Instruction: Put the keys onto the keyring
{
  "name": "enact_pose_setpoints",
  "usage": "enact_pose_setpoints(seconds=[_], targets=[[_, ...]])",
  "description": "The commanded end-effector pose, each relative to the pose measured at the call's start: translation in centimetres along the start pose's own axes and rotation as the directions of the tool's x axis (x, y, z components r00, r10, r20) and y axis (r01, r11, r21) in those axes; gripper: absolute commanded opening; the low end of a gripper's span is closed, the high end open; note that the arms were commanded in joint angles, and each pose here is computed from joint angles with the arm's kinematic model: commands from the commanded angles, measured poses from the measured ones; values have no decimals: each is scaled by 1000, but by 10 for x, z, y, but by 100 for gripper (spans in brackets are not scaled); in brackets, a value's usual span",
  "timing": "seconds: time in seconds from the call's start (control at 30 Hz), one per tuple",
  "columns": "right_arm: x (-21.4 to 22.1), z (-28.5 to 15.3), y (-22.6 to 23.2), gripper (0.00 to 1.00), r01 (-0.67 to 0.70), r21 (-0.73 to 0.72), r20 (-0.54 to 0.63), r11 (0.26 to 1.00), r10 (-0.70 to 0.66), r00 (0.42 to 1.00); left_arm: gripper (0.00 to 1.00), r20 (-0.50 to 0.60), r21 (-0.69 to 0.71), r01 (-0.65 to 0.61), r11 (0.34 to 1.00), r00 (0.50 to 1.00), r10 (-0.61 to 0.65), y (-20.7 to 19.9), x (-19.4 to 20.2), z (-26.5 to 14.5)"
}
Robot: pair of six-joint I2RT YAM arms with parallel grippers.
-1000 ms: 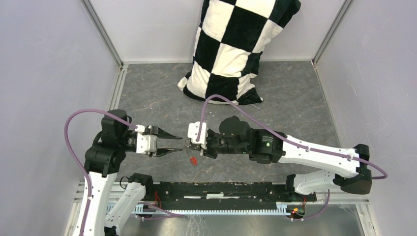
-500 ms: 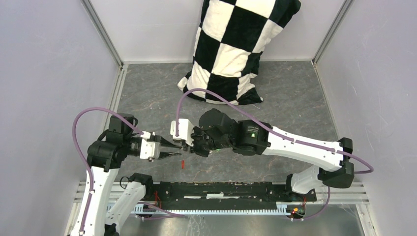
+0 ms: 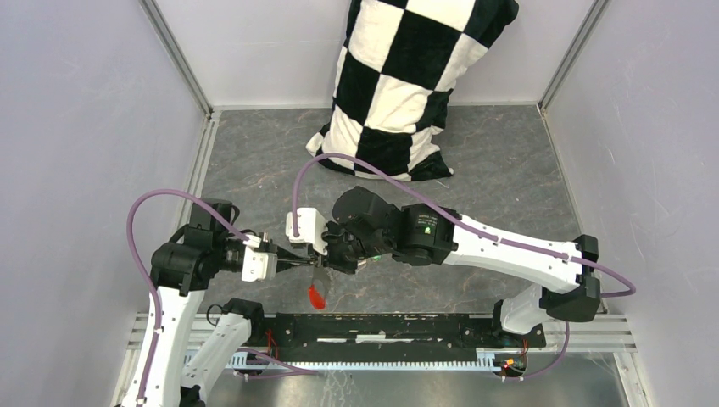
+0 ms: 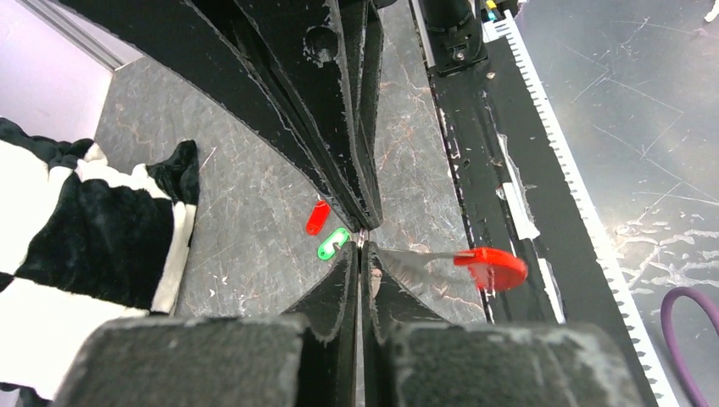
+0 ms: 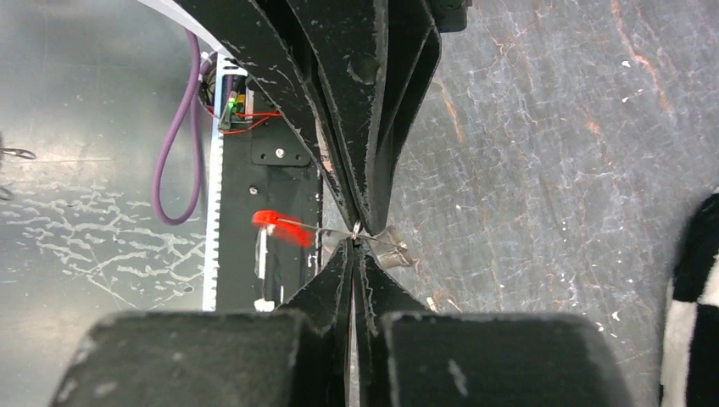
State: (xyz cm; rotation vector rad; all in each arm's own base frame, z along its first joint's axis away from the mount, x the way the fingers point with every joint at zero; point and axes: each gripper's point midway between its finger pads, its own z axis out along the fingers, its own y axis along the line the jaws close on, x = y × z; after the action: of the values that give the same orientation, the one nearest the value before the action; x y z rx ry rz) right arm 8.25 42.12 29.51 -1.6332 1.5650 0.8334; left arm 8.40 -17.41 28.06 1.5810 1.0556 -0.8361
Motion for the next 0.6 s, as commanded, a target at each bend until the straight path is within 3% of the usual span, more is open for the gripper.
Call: enact_pose_setpoints(seconds=[0.0, 0.07, 0.2, 0.4, 0.57], targets=[[-54, -14, 2, 7, 10, -12, 181, 1000, -7, 983, 2, 24, 22, -9, 1000, 1000, 9, -2, 1, 3], [-57, -18, 0, 24, -6, 9, 211, 1000, 4, 977, 2, 43, 24, 22, 999, 999, -23, 1, -3, 4], [-57, -41, -13, 44, -40, 106, 297, 994, 6, 955, 2, 120, 42, 206, 978, 970, -210, 11, -21, 6], [-57, -99, -20, 52, -122, 204, 549, 971, -10, 836, 2, 237, 128, 251, 959, 932, -275, 12, -51, 6], [-46, -112, -17, 53, -181, 192, 685, 964, 0, 728, 2, 286, 171, 224, 959, 920, -266, 11, -72, 1]])
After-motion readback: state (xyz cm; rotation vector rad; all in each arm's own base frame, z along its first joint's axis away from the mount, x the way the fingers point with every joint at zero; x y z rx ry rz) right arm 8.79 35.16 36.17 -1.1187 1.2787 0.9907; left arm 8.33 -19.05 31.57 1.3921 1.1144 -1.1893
